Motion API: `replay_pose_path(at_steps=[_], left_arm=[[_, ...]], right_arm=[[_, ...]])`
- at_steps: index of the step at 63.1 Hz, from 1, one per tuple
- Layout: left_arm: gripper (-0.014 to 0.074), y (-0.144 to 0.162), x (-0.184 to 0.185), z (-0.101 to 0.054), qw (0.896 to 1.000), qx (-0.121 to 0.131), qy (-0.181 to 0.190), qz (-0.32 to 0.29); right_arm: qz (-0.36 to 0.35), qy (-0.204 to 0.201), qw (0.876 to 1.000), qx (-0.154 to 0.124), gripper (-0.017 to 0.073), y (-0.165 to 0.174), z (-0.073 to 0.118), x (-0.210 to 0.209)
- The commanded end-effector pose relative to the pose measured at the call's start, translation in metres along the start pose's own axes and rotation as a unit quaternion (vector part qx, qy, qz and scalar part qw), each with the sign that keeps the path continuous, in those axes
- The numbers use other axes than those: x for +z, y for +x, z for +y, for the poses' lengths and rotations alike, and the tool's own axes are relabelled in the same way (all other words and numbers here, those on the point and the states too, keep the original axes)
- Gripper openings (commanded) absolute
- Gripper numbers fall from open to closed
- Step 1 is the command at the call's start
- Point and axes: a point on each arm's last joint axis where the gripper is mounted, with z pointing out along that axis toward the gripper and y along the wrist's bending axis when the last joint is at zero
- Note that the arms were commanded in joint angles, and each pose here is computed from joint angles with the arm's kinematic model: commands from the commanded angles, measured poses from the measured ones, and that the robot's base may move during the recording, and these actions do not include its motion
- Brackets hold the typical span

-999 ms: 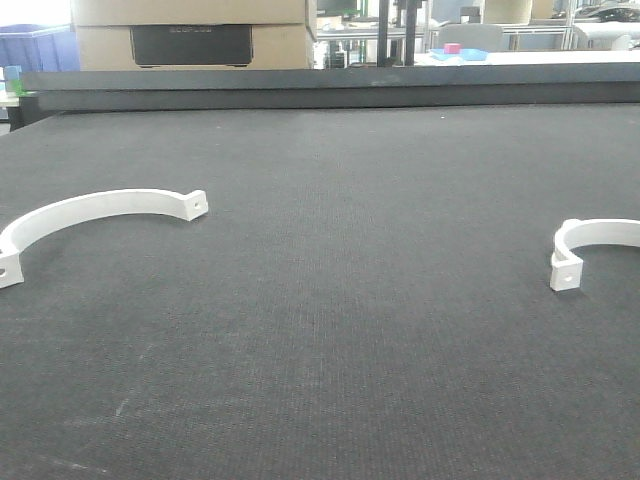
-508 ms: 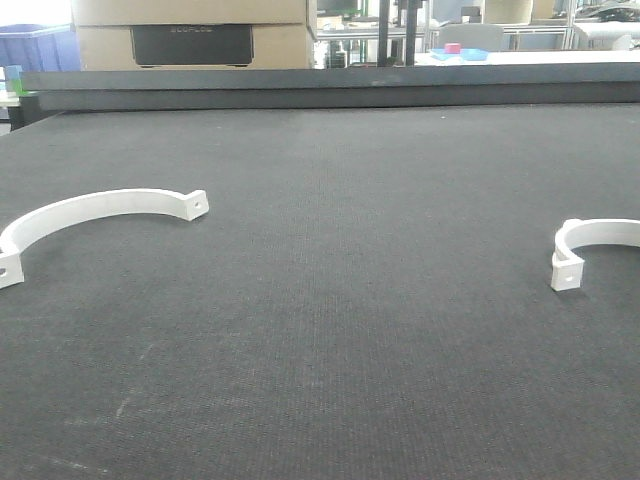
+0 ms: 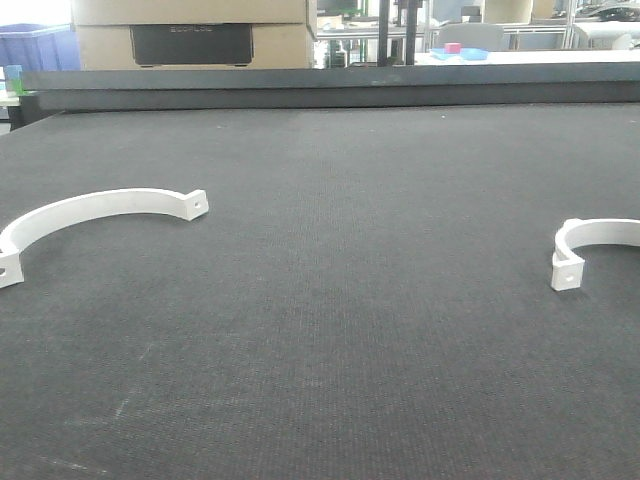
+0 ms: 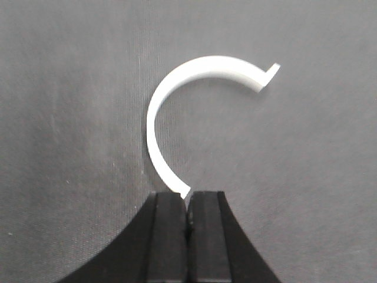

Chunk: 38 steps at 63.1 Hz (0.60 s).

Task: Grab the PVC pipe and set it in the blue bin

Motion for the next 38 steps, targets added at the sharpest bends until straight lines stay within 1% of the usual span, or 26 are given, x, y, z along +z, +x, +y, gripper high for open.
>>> replay_pose_path(at_steps=[1, 9, 11, 12, 16, 18, 20, 23, 28, 32, 34, 38], left_arm=[[-0.0111, -0.008, 0.017, 0.001, 1.0, -0.007, 0.001, 0.018], [-0.0111, -0.011, 0.042, 0.003, 0.999, -0.009, -0.001, 0.046], [-0.0111, -0.01, 0.048, 0.003, 0.999, -0.01, -0.001, 0.053], [-0.0111, -0.01, 0.051, 0.003, 0.998, -0.01, -0.002, 0.058], [-0.0111, -0.009, 0.057, 0.004, 0.998, -0.011, -0.002, 0.067], [-0.0111, -0.008, 0.058, 0.004, 0.997, -0.011, -0.002, 0.073], [-0.0111, -0.008, 0.059, 0.004, 0.997, -0.011, -0.002, 0.075], [-0.0111, -0.008, 0.059, 0.004, 0.997, -0.011, -0.002, 0.075], [-0.0111, -0.009, 0.059, 0.004, 0.998, -0.011, -0.003, 0.068], [-0.0111, -0.01, 0.059, 0.004, 0.998, -0.011, -0.003, 0.064], [-0.0111, -0.01, 0.059, 0.004, 0.998, -0.011, -0.003, 0.064], [-0.0111, -0.01, 0.059, 0.004, 0.998, -0.011, -0.003, 0.064]], right_arm=[[-0.011, 0.0, 1.0, 0.006, -0.0167, -0.004, -0.001, 0.0], [0.013, -0.002, 1.0, 0.011, -0.0158, 0.001, 0.0, 0.0], [0.018, -0.004, 1.0, 0.021, -0.0146, 0.001, 0.0, 0.0], [0.022, -0.005, 0.999, 0.032, -0.0141, 0.001, 0.0, 0.0], [0.034, -0.008, 0.998, 0.058, -0.0141, -0.001, 0.002, 0.002], [0.05, -0.008, 0.996, 0.072, -0.0141, -0.002, 0.002, 0.005], [0.063, -0.008, 0.995, 0.076, -0.0141, -0.005, 0.003, 0.007], [0.089, -0.008, 0.993, 0.073, -0.0141, -0.008, 0.005, 0.012], [0.138, -0.006, 0.987, 0.077, -0.0141, -0.013, 0.008, 0.024], [0.177, 0.007, 0.98, 0.094, -0.0141, -0.018, 0.01, 0.036], [0.202, 0.017, 0.973, 0.109, -0.0141, -0.018, 0.013, 0.043], [0.228, 0.034, 0.966, 0.114, -0.0141, -0.025, 0.017, 0.054]])
